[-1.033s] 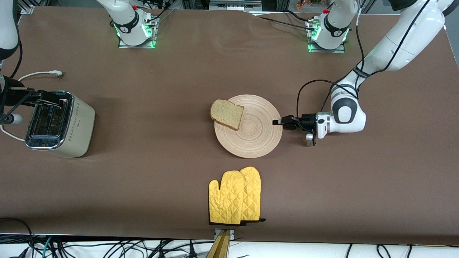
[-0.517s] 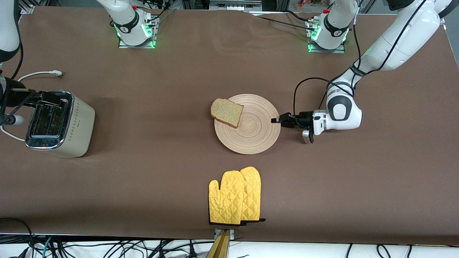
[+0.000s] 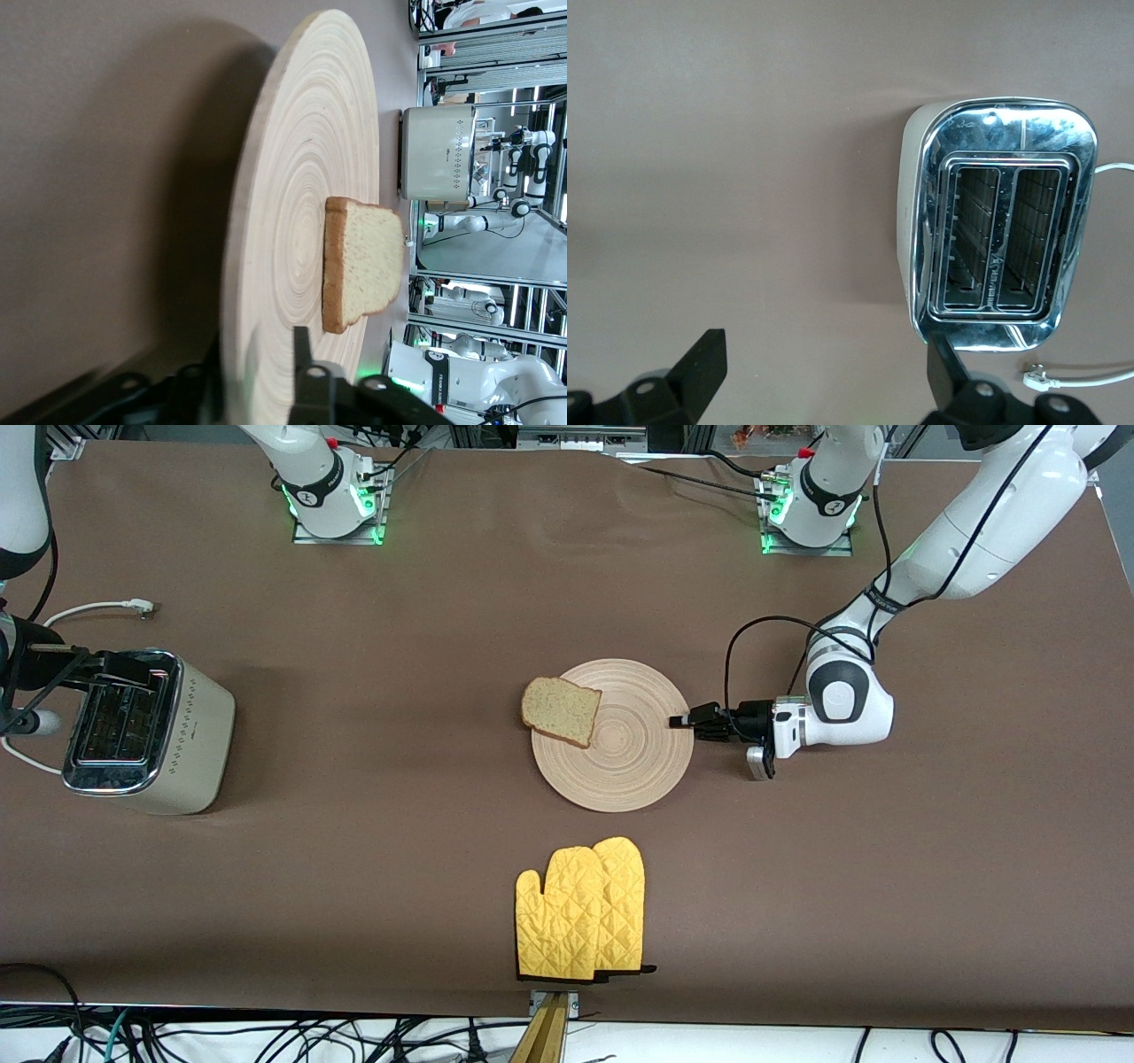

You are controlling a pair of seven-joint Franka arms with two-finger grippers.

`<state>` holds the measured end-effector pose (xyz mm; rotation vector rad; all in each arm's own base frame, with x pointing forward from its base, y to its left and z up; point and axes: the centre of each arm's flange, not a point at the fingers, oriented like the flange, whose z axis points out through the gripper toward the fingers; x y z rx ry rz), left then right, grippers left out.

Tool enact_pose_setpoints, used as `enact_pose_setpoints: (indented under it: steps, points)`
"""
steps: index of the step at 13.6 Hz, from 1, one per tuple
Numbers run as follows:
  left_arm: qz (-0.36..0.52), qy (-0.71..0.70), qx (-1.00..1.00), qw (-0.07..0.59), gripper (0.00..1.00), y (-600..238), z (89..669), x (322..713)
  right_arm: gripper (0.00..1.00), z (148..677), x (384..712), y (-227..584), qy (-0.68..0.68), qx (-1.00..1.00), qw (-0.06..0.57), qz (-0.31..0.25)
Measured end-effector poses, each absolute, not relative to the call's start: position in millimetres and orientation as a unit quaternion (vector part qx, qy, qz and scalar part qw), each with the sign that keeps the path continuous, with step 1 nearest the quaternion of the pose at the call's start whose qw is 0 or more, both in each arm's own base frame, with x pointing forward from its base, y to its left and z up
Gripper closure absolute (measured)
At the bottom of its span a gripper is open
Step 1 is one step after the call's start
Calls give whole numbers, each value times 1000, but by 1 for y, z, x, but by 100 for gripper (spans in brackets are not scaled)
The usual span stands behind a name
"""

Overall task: Move plate and put bread in toaster
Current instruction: 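Release the plate with the left gripper while the right gripper reaches the bread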

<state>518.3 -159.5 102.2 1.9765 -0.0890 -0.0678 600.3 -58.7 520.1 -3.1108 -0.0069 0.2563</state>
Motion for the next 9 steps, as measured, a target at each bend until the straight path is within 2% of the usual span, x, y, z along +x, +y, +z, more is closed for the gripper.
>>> enact_pose_setpoints:
  steps: [2, 3, 6, 9]
  points:
    - [-25, -40, 835, 548, 42, -158, 105, 520, 0, 517, 601, -58, -3, -996, 10, 84]
    - [-20, -42, 836, 546, 29, -156, 110, 523, 0, 515, 602, -54, -6, -996, 11, 86]
    - [4, -59, 846, 530, 0, -143, 139, 534, 0, 505, 607, -21, -19, -995, 23, 94]
    - [-9, -117, 877, 466, 0, -125, 172, 542, 0, 491, 612, 17, -11, -994, 38, 105]
